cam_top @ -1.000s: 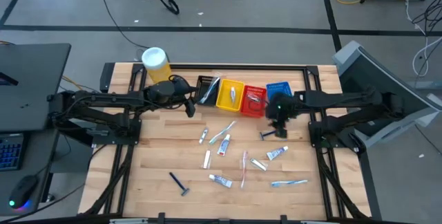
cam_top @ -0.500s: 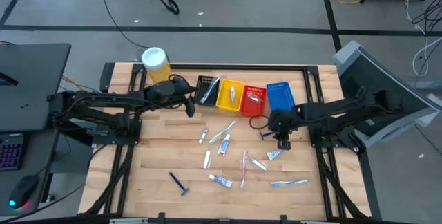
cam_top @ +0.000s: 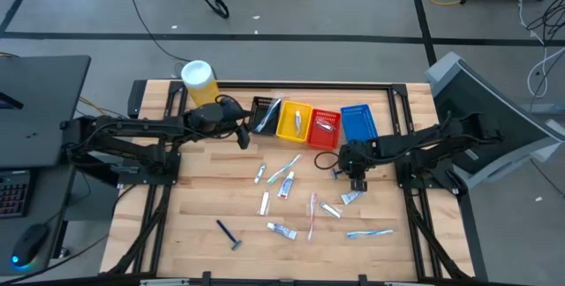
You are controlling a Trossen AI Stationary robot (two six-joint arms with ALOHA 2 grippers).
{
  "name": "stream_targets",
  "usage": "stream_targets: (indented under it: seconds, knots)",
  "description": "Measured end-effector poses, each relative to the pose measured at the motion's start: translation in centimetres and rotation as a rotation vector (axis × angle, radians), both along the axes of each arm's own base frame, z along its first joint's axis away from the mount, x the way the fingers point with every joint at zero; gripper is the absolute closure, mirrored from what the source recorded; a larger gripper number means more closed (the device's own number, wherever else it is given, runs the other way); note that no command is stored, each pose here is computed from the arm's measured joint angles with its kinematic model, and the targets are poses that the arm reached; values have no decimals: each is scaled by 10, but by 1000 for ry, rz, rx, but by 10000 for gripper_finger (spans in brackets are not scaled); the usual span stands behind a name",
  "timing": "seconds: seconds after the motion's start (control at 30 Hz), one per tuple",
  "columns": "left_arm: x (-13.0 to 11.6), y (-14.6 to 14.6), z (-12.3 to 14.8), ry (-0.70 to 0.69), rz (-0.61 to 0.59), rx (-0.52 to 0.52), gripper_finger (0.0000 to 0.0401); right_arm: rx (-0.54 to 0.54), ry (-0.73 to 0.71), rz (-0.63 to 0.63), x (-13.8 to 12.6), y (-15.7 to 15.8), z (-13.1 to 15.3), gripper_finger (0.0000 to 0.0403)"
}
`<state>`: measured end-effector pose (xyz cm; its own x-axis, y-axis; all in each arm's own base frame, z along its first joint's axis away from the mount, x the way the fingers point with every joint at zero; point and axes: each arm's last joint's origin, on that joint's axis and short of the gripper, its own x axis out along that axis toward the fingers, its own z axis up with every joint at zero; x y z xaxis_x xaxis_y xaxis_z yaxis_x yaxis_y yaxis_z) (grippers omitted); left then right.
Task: Pick & Place Travel size toiletries
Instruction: Put the blue razor into the blue bin
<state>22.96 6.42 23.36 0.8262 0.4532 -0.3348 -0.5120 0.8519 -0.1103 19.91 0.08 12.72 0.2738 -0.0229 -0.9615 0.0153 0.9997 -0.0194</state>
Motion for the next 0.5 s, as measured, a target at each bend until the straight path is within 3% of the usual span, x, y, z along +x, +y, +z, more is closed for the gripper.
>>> stream_targets:
  seconds: [0.17,0.5]
  knots:
    - [0,0,0,7,-5,12,190,1,7,-1,1,0,-3,285]
    - [0,0,0,12,-8,21,190,38,-17,-70,3,0,-2,362]
